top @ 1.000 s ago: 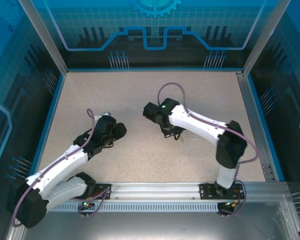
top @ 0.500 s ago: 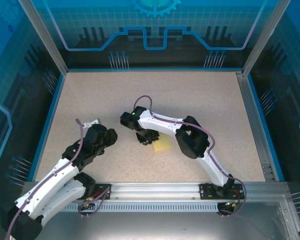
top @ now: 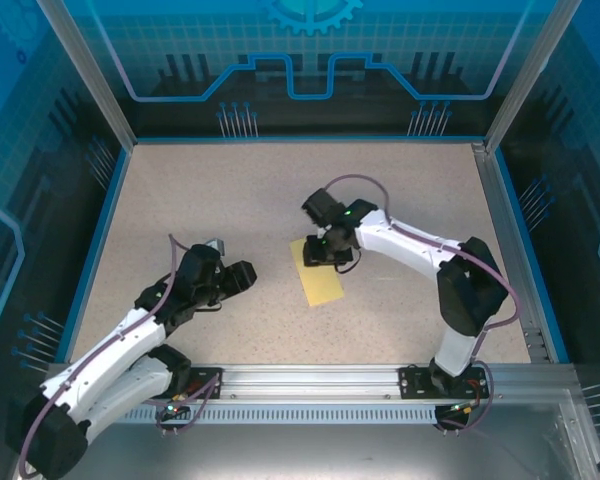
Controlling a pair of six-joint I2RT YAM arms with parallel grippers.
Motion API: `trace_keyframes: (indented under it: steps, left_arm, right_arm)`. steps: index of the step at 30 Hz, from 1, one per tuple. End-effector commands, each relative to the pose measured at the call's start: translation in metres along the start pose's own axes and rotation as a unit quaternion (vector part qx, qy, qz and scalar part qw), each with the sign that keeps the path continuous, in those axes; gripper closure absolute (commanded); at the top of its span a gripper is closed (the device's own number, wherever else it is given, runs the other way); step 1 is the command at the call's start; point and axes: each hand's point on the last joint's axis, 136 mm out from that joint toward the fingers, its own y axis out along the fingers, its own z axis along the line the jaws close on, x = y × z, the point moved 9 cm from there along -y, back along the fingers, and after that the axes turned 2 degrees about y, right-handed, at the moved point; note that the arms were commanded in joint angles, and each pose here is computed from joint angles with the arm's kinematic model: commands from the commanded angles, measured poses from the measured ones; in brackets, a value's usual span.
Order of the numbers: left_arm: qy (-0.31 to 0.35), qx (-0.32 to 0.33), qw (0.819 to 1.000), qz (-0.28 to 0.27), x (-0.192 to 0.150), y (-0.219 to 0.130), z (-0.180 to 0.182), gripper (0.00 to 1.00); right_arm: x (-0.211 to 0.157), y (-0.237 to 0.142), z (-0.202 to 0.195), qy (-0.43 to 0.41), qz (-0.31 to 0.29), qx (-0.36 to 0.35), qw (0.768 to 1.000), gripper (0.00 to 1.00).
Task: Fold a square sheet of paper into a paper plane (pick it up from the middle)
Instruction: Rotate the square sheet of paper at the center of the table.
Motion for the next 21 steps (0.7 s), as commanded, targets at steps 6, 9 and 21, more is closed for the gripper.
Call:
trace_keyframes:
  steps: [6, 9, 21]
  left_arm:
    - [-0.022, -0.062, 0.997, 0.041, 0.002, 0.006, -0.018, 0.25]
    - [-0.024, -0.046, 0.998, 0.043, -0.003, 0.011, -0.009, 0.22]
    - [-0.020, -0.022, 0.999, 0.029, -0.006, 0.024, 0.002, 0.20]
  right_arm:
    - [0.006, -0.029, 0.022, 0.001, -0.037, 0.075, 0.997, 0.56]
    - [0.005, -0.043, 0.025, 0.033, -0.043, 0.088, 0.995, 0.54]
    - [-0.014, -0.071, 0.020, 0.118, -0.080, 0.088, 0.986, 0.45]
